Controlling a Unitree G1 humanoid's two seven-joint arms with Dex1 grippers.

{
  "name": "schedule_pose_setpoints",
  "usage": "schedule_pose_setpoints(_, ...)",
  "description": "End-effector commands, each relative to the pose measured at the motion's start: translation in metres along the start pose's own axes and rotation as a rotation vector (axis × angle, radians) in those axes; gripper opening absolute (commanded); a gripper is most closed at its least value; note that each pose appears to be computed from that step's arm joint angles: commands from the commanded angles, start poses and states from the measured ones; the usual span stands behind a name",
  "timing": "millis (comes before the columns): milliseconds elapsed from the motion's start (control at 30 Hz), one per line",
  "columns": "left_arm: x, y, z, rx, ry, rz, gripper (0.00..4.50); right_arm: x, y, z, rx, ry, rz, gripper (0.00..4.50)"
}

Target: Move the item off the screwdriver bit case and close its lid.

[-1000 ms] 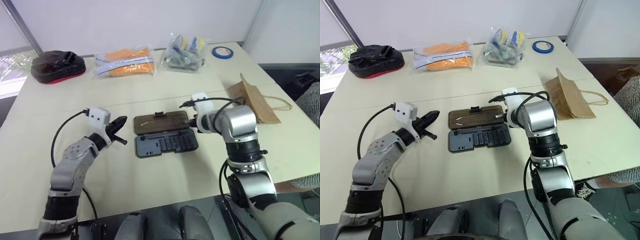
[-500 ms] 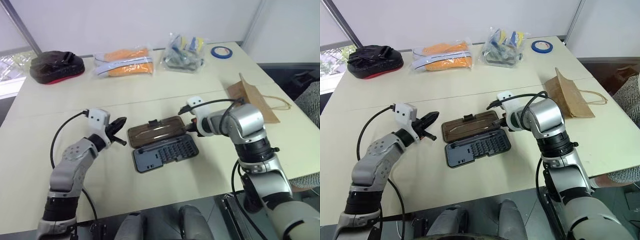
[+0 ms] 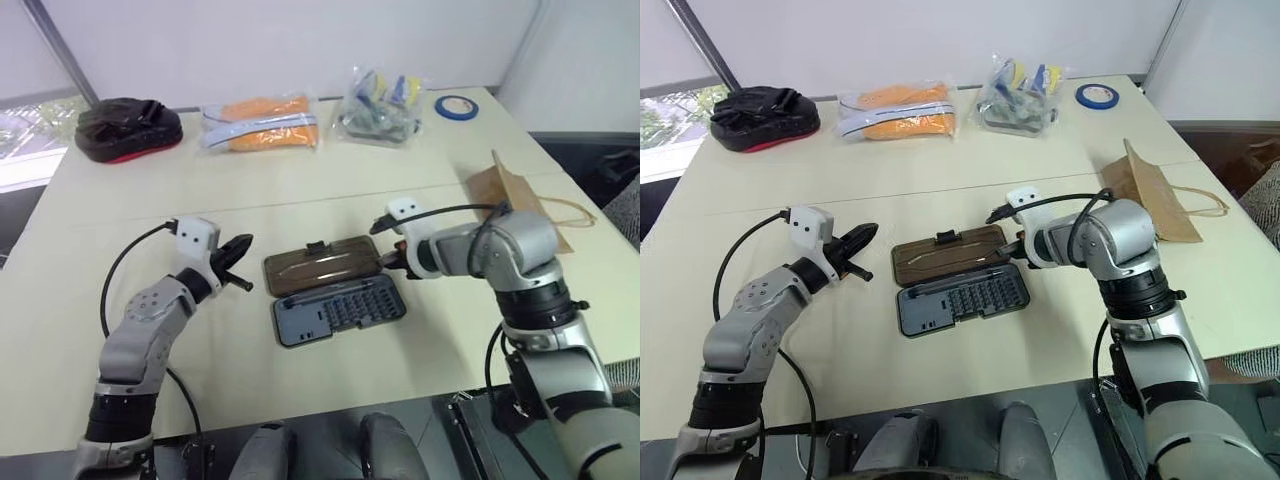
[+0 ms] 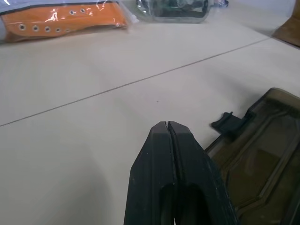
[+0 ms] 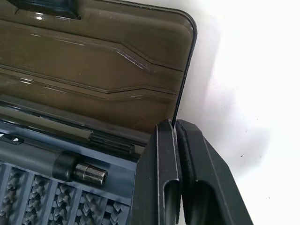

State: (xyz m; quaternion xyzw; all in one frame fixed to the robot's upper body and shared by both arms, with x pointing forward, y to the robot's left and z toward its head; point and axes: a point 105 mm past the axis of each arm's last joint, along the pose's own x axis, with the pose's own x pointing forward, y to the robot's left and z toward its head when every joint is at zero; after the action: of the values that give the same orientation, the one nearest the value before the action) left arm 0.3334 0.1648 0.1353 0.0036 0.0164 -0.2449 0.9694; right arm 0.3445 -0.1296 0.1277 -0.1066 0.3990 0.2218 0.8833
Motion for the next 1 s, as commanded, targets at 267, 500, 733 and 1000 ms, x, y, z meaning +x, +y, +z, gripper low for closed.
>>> schedule_pose_setpoints(267, 0.001, -0.001, 0.016, 0.039, -0.046, -0.013, 0.0, -0.004, 0.008, -0.018, -0.008, 0.07, 0.035, 0.05)
schedule_pose_setpoints(500, 0.0, -0.001, 0.016, 0.041, -0.046, -0.015, 0.0, -0.007, 0.007, -0.015, -0.044, 0.064, -0.001, 0.05)
schedule_pose_setpoints(733, 0.001, -0.001, 0.016, 0.041, -0.048, -0.016, 0.0, -0.008, 0.007, -0.013, -0.079, 0.053, -0.032, 0.31)
schedule_pose_setpoints(1000, -0.001, -0.003, 0.015, 0.025, -0.046, -0.034, 0.0, -0.016, 0.009, 0.003, -0.15, -0.062, -0.081, 4.1)
